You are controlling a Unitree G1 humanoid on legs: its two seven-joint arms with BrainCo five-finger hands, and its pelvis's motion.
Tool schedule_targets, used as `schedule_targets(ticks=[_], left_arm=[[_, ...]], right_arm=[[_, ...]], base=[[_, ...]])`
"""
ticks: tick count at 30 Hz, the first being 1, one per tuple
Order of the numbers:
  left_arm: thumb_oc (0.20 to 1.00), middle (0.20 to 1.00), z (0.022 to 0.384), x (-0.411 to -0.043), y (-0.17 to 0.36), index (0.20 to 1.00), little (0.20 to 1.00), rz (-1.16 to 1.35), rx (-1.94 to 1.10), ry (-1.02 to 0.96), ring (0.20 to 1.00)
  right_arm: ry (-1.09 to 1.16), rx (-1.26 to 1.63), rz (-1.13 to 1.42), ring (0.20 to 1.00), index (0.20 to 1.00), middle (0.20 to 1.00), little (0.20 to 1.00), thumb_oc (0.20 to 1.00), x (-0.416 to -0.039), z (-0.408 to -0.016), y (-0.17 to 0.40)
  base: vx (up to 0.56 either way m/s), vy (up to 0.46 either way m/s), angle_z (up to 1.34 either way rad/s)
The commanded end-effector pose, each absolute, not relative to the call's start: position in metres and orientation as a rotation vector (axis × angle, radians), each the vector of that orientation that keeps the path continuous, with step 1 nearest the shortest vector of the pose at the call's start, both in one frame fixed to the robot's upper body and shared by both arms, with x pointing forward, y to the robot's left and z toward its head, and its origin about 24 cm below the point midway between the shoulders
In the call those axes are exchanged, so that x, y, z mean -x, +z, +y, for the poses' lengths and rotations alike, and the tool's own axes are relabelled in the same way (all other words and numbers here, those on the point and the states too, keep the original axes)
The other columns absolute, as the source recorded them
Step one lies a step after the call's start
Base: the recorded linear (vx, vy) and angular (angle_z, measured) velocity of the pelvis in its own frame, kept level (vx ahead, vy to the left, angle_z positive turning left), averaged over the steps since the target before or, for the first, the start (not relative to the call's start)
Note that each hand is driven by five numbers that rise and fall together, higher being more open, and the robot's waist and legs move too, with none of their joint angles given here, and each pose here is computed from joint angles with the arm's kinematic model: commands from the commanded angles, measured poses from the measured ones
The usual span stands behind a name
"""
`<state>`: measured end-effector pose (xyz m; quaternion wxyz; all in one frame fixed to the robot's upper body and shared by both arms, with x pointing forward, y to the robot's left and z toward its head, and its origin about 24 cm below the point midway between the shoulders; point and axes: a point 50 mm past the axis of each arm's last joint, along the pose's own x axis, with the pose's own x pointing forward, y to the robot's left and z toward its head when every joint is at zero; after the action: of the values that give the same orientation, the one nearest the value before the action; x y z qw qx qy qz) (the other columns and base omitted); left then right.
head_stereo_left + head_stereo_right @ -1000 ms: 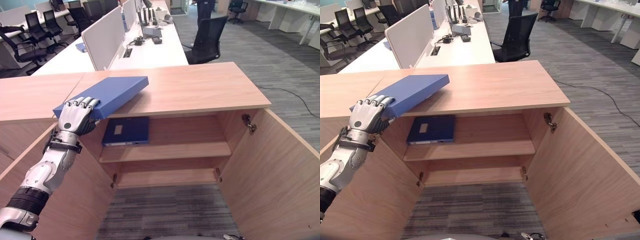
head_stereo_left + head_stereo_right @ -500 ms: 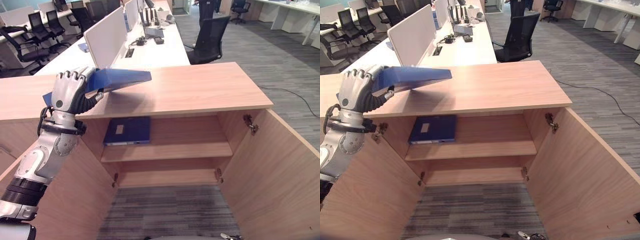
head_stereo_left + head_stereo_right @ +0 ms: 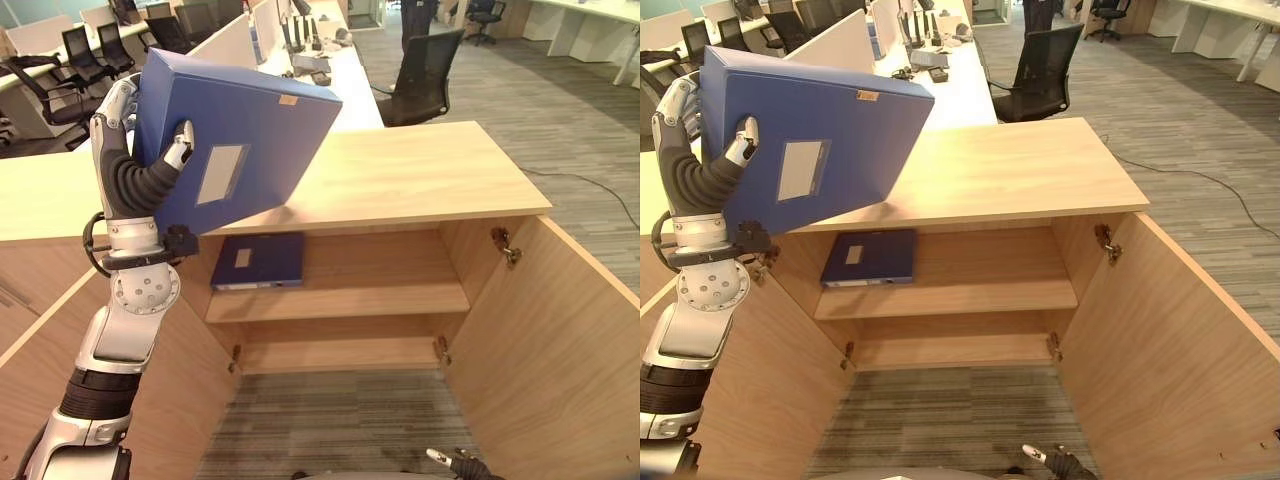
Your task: Put the empty folder in the office cabinet
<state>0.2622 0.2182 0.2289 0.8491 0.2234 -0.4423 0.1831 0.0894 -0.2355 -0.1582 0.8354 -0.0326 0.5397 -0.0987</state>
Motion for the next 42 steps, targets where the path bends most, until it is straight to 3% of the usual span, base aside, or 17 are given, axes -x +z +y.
schedule_targets(ticks=[1, 16, 24, 35, 42], left_arm=[[0.2, 0.2, 0.219, -0.246, 0.281, 0.2, 0.2, -1.189, -0.261, 0.375, 0.2], [0.2, 0.2, 0.21, -0.235, 0.263, 0.2, 0.2, -1.112, 0.165, 0.2, 0.2], [0.2, 0.2, 0.199, -0.236, 0.249, 0.2, 0.2, -1.032, 0.289, 0.135, 0.2], [0.2, 0.2, 0.173, -0.245, 0.213, 0.2, 0.2, -0.843, 0.446, 0.075, 0.2], [0.2, 0.2, 0.165, -0.252, 0.196, 0.2, 0.2, -0.765, 0.491, 0.073, 0.2]], right_arm=[[-0.102, 0.023, 0.991, 1.0, 1.0, 1.0, 1.0, 1.0, -0.136, -0.209, -0.148], [0.117, -0.253, 0.649, 1.0, 1.0, 1.0, 1.0, 1.0, -0.194, -0.155, -0.1], [0.347, -0.551, 0.291, 1.0, 1.0, 1.0, 1.0, 1.0, -0.234, -0.111, -0.016], [0.585, -0.831, -0.001, 1.0, 1.0, 1.0, 1.0, 1.0, -0.244, -0.067, 0.068], [0.666, -0.893, -0.079, 1.0, 1.0, 1.0, 1.0, 1.0, -0.245, -0.051, 0.091]], base=[[0.0, 0.0, 0.0], [0.0, 0.0, 0.0], [0.0, 0.0, 0.0], [-0.01, 0.002, -0.01], [-0.01, 0.004, -0.04]])
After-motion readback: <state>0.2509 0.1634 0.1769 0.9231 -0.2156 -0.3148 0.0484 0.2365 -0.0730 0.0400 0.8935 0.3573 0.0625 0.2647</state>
